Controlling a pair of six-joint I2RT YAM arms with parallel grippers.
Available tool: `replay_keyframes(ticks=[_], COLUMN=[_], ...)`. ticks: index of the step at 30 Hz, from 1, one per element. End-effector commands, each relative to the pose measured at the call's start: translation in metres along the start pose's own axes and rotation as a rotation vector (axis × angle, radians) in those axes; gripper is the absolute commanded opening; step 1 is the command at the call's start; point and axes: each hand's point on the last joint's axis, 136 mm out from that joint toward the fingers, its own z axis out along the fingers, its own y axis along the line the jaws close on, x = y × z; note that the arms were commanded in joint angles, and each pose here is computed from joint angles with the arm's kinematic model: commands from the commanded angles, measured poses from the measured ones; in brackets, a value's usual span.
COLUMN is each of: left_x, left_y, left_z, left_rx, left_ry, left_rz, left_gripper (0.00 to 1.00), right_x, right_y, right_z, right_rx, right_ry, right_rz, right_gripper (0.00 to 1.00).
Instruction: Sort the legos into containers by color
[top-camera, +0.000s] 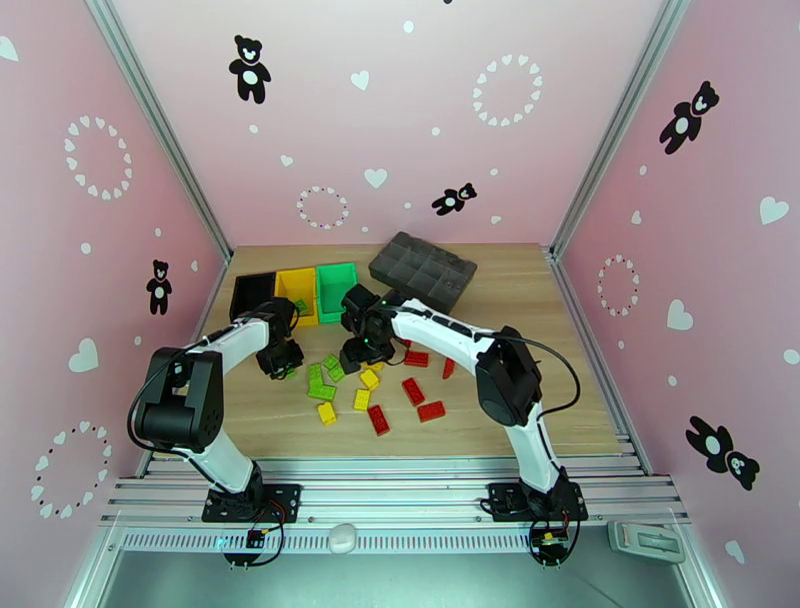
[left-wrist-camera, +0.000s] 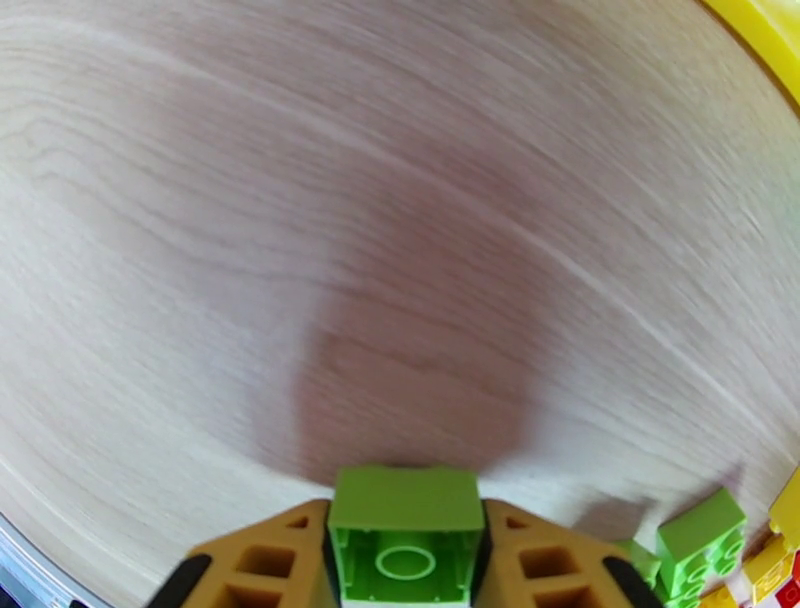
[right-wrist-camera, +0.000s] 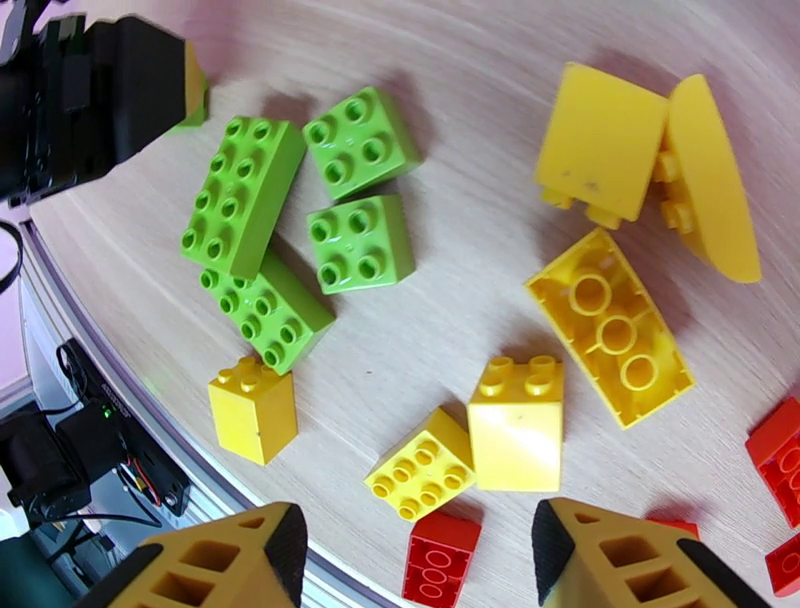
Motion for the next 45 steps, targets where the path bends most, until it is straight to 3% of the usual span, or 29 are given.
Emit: replay_keyframes(ticks=[1,8,13,14,15,18,22,24,28,31,35,37,41,45], left_x=[-0.003,-0.029,-0.057,-0.064,-0.070,-0.092,-0.120,-0.134,-0.154,-0.165,-0.169,-0.167,-0.151,-0.123], left_y=[-0.009,-0.031,-0.051,-0.056,-0.061,-0.073,-0.089,-0.094,-0.098,-0.098,-0.097,-0.095,-0.086,-0.074], left_z=[-0.018,-0.065,-0.098,-0.103,-0.107,-0.113,-0.114,-0.110,-0.099,-0.093,-0.095,-0.099,-0.106,-0.109], left_rx=[0.055,0.140,0.197,0.207,0.216,0.230,0.229,0.215,0.194,0.168,0.151,0.155,0.164,0.183], left_ry=[-0.008,-0.082,-0.143,-0.152,-0.161,-0.182,-0.201,-0.207,-0.204,-0.203,-0.207,-0.214,-0.213,-0.203], left_rz=[-0.005,0.005,0.014,0.014,0.016,0.017,0.023,0.026,0.011,0.011,0.025,0.025,0.012,-0.006], left_gripper=[0.30,0.30,0.30,0.30,0.30,0.30,0.30,0.30,0.31,0.38,0.62,0.69,0.72,0.73], right_x=[-0.016,-0.037,-0.055,-0.059,-0.062,-0.068,-0.064,-0.064,-0.068,-0.071,-0.073,-0.073,-0.074,-0.067], right_y=[-0.010,-0.038,-0.033,-0.035,-0.038,-0.036,-0.028,-0.024,-0.018,-0.016,-0.012,-0.013,-0.011,-0.018], right_z=[-0.025,-0.057,-0.074,-0.079,-0.084,-0.093,-0.086,-0.082,-0.086,-0.086,-0.079,-0.076,-0.072,-0.067], right_rx=[0.021,0.151,0.151,0.169,0.183,0.178,0.084,0.047,0.014,-0.004,-0.043,-0.046,-0.076,-0.013], right_ry=[-0.069,-0.135,-0.222,-0.250,-0.273,-0.309,-0.254,-0.247,-0.285,-0.281,-0.257,-0.255,-0.250,-0.226], right_rz=[0.056,0.157,0.148,0.154,0.158,0.137,0.095,0.085,0.069,0.069,0.091,0.101,0.133,0.123], right_gripper=[0.66,0.66,0.68,0.69,0.79,0.83,0.84,0.99,0.99,0.99,0.99,0.99,0.99,0.99])
